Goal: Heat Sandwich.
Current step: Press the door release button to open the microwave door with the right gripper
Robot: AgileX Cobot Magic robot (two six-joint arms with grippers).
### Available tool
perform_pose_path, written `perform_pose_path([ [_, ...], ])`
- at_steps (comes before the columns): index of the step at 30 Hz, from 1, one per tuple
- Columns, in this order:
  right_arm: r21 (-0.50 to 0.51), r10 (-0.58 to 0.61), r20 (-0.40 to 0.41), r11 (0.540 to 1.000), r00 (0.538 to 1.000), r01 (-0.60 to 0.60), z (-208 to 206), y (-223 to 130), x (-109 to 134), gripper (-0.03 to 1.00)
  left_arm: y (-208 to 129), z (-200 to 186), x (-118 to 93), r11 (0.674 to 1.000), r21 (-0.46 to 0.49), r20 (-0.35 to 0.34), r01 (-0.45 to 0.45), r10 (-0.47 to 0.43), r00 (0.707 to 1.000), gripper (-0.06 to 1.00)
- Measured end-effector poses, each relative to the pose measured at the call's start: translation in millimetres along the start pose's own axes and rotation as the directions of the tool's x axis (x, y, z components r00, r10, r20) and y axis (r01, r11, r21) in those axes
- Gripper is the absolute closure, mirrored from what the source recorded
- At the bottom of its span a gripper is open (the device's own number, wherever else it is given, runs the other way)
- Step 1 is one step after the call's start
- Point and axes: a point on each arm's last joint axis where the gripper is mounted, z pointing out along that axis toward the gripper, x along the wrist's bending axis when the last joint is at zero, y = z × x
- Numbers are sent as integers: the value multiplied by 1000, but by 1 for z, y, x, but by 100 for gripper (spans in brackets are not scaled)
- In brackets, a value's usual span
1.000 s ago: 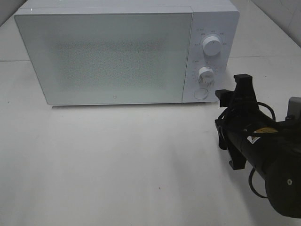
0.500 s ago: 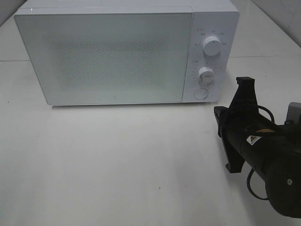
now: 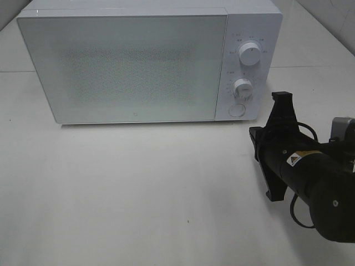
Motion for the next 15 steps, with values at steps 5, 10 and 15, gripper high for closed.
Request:
perform_pose_path([
  [5, 17, -10, -11, 1000, 1000, 10, 16, 0, 3, 96, 0, 0, 0, 1000, 0, 0, 0, 0, 1000, -4],
  [10, 25, 1, 17, 1000, 1000, -2, 32, 1, 3, 96, 0, 0, 0, 1000, 0, 0, 0, 0, 1000, -4],
  [15, 30, -4, 24, 1000, 1000, 3, 52, 3, 6, 96, 0, 0, 0, 1000, 0, 0, 0, 0, 1000, -4],
])
